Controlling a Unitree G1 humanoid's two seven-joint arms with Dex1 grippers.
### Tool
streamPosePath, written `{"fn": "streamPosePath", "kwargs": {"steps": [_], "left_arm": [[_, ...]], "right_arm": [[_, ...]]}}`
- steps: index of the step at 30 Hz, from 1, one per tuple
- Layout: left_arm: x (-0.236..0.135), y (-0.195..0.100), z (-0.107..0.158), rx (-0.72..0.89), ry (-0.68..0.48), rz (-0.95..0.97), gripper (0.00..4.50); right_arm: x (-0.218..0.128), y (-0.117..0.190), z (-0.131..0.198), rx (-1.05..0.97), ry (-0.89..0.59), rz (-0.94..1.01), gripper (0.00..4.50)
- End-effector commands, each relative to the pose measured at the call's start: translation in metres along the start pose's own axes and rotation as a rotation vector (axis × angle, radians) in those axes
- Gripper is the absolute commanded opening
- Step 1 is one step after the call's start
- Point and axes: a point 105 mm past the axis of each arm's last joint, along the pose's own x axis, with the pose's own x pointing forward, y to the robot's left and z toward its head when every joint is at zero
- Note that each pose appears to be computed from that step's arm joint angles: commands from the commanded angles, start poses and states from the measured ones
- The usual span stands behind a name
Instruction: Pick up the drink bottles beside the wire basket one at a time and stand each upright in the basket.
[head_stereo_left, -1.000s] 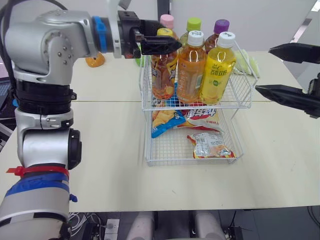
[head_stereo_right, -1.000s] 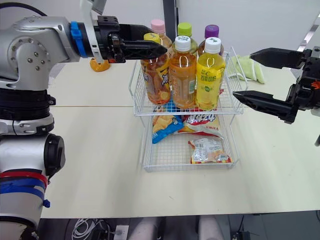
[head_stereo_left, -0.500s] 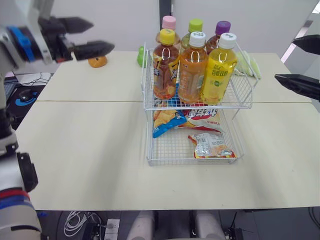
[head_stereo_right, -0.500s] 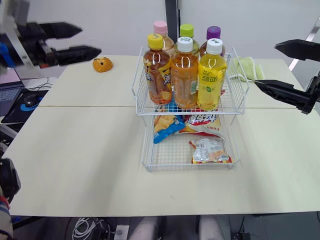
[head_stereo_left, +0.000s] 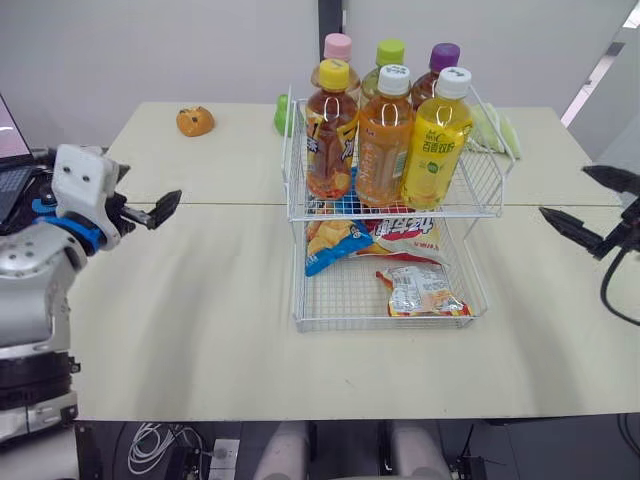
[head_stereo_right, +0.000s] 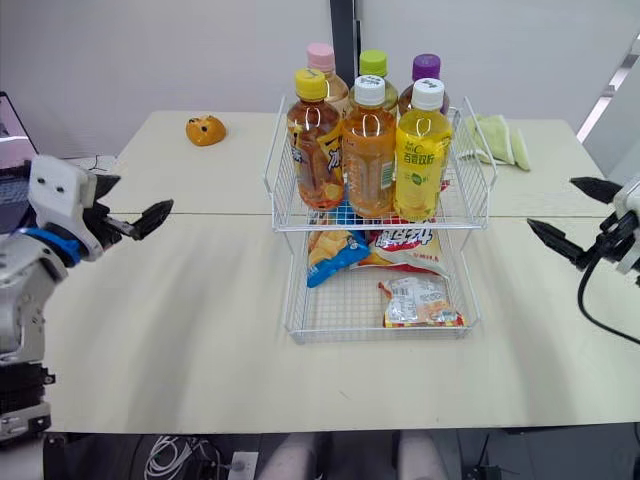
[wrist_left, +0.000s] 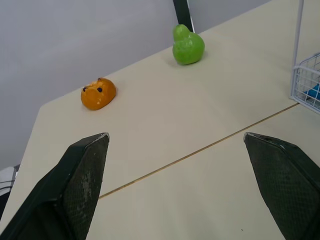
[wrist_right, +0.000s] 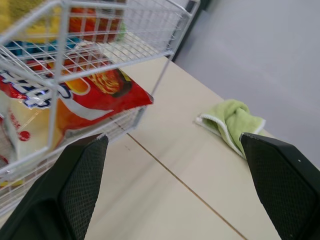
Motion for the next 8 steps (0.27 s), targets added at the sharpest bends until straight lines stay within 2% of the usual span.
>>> {"fn": "streamPosePath", "kwargs": {"steps": [1, 8], "left_arm": [[-0.007, 0.009, -0.008, 0.019, -0.023, 0.075, 4.47], [-0.007, 0.0, -0.034, -0.054, -0.016, 0.099, 4.47]], "right_arm": [[-0.006, -0.01, -0.017, -0.035, -0.007, -0.141, 4.5], [-0.003, -0.007, -0.043, -0.018, 0.025, -0.186, 4.5]]}}
